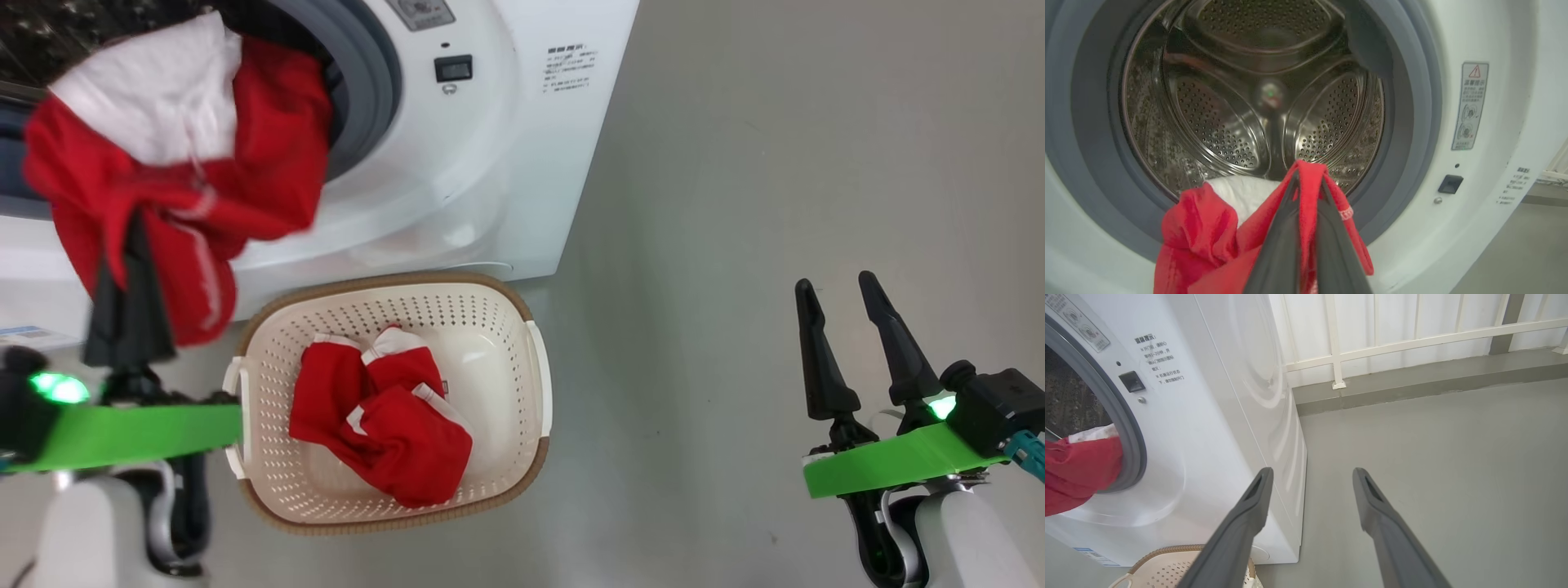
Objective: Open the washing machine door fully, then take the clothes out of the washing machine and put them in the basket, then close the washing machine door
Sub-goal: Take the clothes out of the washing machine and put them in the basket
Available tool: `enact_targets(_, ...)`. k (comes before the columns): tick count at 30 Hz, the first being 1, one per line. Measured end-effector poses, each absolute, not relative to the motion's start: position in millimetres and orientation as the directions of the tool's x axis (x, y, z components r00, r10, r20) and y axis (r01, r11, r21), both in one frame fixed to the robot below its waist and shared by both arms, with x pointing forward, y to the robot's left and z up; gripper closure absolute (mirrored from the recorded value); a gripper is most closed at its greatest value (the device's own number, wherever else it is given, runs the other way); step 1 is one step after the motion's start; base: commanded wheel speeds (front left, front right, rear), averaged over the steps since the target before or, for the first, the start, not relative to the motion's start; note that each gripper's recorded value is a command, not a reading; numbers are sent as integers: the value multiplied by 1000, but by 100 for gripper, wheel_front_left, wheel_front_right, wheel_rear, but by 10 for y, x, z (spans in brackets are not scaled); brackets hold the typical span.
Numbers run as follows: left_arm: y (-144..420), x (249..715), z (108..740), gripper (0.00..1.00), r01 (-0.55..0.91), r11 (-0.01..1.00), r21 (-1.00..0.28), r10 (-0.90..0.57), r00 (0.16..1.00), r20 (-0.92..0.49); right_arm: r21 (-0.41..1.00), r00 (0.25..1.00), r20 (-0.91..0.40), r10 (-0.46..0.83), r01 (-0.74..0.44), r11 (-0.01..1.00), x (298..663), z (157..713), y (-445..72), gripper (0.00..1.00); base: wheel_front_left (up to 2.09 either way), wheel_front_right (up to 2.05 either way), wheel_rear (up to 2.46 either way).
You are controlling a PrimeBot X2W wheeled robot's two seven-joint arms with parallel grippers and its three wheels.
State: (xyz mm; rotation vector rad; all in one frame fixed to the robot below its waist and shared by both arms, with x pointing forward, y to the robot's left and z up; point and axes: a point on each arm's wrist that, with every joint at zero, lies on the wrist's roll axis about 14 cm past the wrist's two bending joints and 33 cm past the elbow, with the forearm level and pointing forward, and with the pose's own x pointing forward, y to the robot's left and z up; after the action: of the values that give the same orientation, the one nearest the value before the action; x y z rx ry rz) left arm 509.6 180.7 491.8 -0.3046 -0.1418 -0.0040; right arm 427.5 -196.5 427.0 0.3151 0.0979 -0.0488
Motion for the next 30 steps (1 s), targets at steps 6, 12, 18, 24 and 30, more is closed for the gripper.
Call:
enact_targets(6,1642,5030,4287,100,14,952,-306,-30,999,-46,304,991,-128,-33,71,950,4282,4173,-1970,0,0,0,0)
enact_targets(12,1428,4927,3722,100,39,957,-288,-102,973,-207,301,987,-154,-36,82,950,4324,4051,-1982,0,0,0,0)
enact_targets(18,1294,4972,3350,73,83,963,-258,-162,939,-302,298,986,-162,-34,82,951,4455,3950,-1981,0,0,0,0)
enact_targets(24,1292,5058,3118,60,79,965,-251,-167,920,-354,297,981,-190,-34,90,951,4499,3808,-1981,0,0,0,0)
enact_targets(30,1286,5088,2841,39,66,967,-244,-167,891,-422,297,979,-201,-29,89,951,4583,3703,-1969,0,0,0,0)
